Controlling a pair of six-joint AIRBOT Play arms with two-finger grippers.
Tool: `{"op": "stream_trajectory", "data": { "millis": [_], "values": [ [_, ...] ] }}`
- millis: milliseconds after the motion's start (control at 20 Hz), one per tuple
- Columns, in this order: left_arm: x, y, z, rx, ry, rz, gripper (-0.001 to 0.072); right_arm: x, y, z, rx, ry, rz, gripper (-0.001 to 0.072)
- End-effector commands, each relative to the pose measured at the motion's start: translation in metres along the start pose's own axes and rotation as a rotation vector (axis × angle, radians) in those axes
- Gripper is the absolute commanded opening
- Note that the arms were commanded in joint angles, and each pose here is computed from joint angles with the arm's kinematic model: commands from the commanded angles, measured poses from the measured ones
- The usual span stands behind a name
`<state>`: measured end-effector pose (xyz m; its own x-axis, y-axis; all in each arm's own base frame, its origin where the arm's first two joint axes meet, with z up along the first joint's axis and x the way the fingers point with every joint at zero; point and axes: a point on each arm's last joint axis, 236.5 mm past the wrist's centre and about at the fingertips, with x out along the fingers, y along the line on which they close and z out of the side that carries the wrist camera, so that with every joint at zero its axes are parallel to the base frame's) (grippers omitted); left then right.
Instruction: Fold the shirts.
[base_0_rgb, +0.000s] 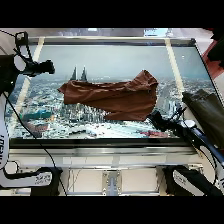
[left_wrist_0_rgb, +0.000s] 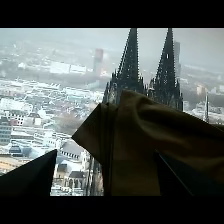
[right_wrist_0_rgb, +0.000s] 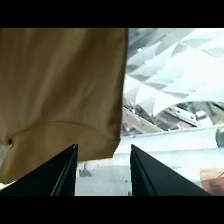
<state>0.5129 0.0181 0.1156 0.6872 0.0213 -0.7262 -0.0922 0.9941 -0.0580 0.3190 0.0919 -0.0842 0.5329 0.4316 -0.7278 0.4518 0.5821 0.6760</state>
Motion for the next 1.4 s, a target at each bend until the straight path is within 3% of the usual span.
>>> {"op": "stream_trajectory", "data": {
  "millis": [0, 750, 800, 900, 950, 1100, 1350],
  "values": [
    [0.0, -0.001, 0.0, 0.016, -0.001, -0.003, 0.07, 0.02, -0.01, -0.005, 0.058, -0.005, -0.038, 0.0378],
    [0.0, -0.004, 0.0, 0.021, -0.002, -0.016, 0.07, 0.036, 0.005, 0.004, 0.1, -0.078, 0.005, 0.0371],
    [0.0, -0.005, 0.0, 0.018, -0.001, -0.02, 0.07, 0.036, 0.008, 0.005, 0.092, -0.081, 0.019, 0.0307],
    [0.0, -0.005, 0.0, 0.018, -0.001, -0.02, 0.07, 0.035, 0.014, 0.005, 0.079, -0.081, 0.044, 0.0076],
    [0.0, -0.005, 0.0, 0.018, -0.001, -0.02, 0.07, 0.035, 0.016, 0.005, 0.071, -0.08, 0.053, 0.0031],
    [0.0, -0.005, 0.0, 0.052, 0.0, -0.018, 0.07, 0.033, 0.035, 0.005, 0.002, -0.066, 0.101, 0.003],
    [-0.006, 0.026, -0.005, 0.035, 0.027, 0.07, 0.07, -0.026, 0.122, 0.049, -0.257, -0.209, 0.27, 0.0028]
  ]
}}
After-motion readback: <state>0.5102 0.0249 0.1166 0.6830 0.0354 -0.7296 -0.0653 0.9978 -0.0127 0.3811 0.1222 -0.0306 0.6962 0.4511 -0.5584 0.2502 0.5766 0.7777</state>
